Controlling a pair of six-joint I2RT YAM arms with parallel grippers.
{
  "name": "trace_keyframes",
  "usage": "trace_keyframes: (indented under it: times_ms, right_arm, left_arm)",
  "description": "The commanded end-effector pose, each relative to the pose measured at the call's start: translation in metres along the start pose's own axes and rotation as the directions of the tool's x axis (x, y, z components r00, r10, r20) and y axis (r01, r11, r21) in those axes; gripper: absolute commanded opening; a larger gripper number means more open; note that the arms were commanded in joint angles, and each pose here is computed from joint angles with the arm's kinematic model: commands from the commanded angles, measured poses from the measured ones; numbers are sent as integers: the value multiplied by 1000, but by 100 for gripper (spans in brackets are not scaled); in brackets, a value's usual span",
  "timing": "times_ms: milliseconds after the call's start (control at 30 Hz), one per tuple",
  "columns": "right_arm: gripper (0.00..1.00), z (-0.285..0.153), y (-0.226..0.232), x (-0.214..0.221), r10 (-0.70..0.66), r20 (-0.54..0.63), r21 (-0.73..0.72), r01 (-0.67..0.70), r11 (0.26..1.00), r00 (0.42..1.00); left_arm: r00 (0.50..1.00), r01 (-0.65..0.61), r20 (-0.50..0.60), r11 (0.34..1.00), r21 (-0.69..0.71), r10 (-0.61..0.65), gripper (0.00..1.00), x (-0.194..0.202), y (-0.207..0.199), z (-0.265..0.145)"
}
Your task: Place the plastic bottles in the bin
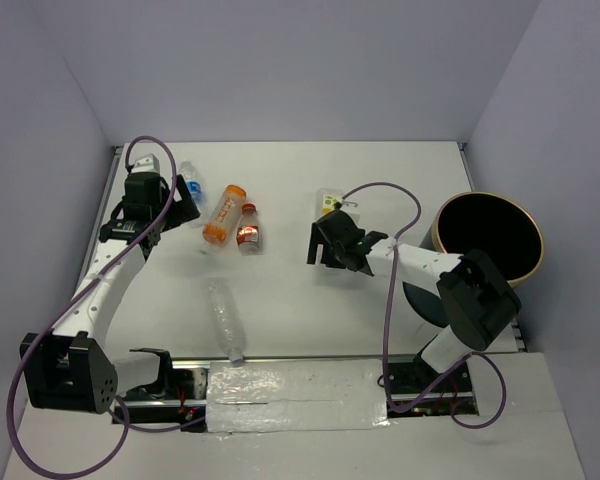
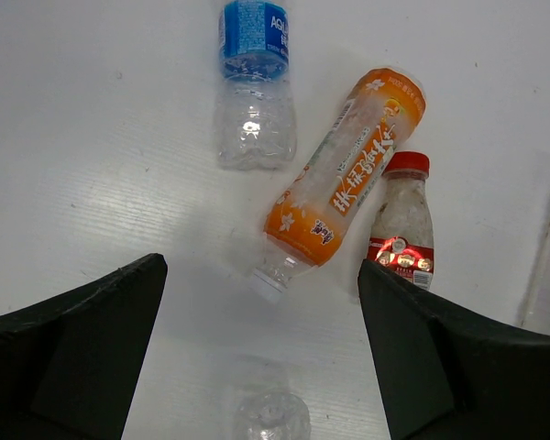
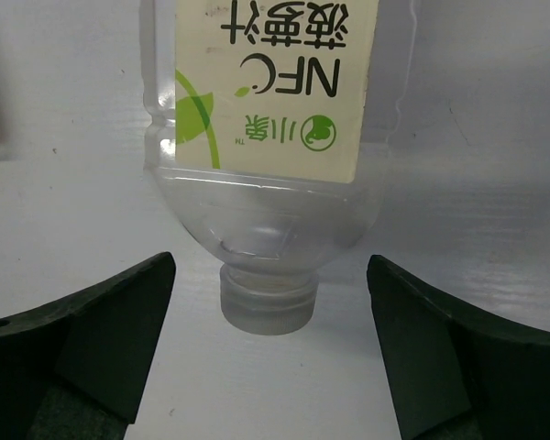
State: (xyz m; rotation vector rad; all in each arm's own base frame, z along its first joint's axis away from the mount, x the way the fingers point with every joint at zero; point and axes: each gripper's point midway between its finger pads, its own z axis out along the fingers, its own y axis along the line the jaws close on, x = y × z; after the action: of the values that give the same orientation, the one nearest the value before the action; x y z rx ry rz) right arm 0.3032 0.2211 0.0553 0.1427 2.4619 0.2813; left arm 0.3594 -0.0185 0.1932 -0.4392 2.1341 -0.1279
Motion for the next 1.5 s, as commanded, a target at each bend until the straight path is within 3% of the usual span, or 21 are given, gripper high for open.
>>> trace_keyframes:
  times_ms: [0, 300, 400, 533, 600, 633, 733, 833, 933, 1100, 1267, 1300, 1467]
  right_arm:
    - [91, -2, 11, -13, 14, 39, -13, -14, 1000, 999]
    - [74, 11, 9, -4, -5, 10, 7, 5, 1000, 1000]
    - [61, 12, 10, -5, -3, 13, 6, 3, 1000, 1000]
    - [29, 2, 6, -13, -11, 36, 26, 10, 1000, 999]
    - [19, -7, 1, -18, -33, 46, 45, 31, 999, 998]
    - [12, -22, 4, -33, -37, 108, 46, 33, 998, 993]
    - [3, -64, 8, -64, -55, 228, 12, 54, 998, 972]
    - [0, -109, 12, -100, -78, 337, -18, 90, 996, 938]
    - [0, -194, 7, -146, -58, 535, -83, 121, 989, 843]
    - [0, -283, -45, -181, -82, 696, 41, 75, 996, 713]
    - [0, -326, -121, -170, -101, 758, 212, -97, 972, 645]
    - [0, -343, -146, -164, -75, 790, 232, -183, 955, 609]
    - [0, -350, -198, -122, 28, 825, 201, -338, 919, 565]
  left_arm:
    - [999, 14, 32, 1000, 17, -15, 99, -12, -7, 0]
    - [1000, 16, 25, 1000, 15, -17, 99, -9, -6, 2]
    - [1000, 15, 24, 1000, 10, -15, 99, -8, -5, 2]
    - [1000, 13, 26, 1000, 9, -14, 99, -9, -5, 1]
    - [1000, 14, 28, 1000, 12, -14, 99, -9, -5, 0]
    - [999, 15, 29, 1000, 16, -16, 99, -10, -6, 0]
    - [999, 21, 33, 1000, 18, -21, 99, -12, -7, 0]
    - [999, 35, 37, 999, 24, -36, 99, -14, -9, 0]
    - [998, 53, 35, 994, 94, -56, 99, -23, -26, -3]
    - [995, 80, 48, 986, 146, -88, 99, -38, -43, -10]
    - [993, 92, 58, 975, 200, -105, 99, -45, -56, -19]
    - [993, 94, 52, 974, 206, -107, 99, -44, -58, -21]
    - [992, 87, 73, 972, 220, -106, 99, -50, -60, -27]
